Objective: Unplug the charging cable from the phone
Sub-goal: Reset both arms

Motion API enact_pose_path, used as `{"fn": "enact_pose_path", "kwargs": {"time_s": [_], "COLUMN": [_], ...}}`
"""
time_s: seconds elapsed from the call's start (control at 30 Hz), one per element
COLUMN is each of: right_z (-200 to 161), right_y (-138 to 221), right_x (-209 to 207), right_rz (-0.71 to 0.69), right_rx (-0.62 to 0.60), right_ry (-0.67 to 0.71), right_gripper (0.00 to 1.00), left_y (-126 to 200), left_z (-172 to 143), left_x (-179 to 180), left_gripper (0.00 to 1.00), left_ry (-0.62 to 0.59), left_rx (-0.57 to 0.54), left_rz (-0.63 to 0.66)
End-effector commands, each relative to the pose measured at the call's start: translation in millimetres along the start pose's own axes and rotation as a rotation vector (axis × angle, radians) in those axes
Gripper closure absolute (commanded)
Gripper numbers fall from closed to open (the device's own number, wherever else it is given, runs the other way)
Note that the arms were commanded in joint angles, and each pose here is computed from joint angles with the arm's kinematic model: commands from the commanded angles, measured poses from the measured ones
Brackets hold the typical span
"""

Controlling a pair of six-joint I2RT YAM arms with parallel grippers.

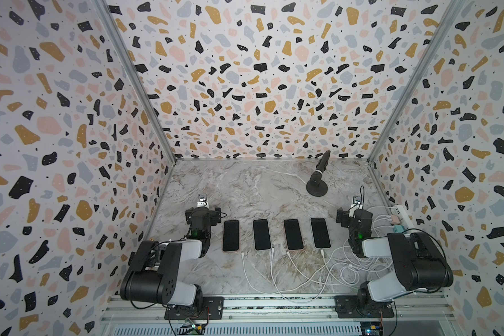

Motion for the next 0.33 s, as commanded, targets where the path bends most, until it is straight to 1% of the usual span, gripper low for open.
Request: {"fn": "enact_pose_path", "kwargs": {"time_s": [0.0, 0.3], "right_z": [9.2, 9.2], "right_y": [-0.3, -0.4], "right_x": [-1.2, -1.4], "right_rz": [-0.001, -0.001], "right_rx": [-0.036, -0.036], "right_ry": [-0.001, -0.002], "right_gripper": [0.00, 0.00], "left_y": [1.9, 2.4], "left_z": [5.8, 6.0], "left_x": [-0.1, -0.5], "left_gripper": [0.00, 0.00], "left_ry": [0.002, 0.002], "left_rx": [-0.042, -0.042], "left_rz": [-0.008, -0.012]}}
Point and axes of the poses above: each gripper's point midway between its finger pads, its own y axis back along the fingers, its own x axis along the line the jaws close on, z = x × y, the point moved 9 cm from there along y, back along the fingers, and after that the axes turned 6 degrees about y, right-handed, at the moved point
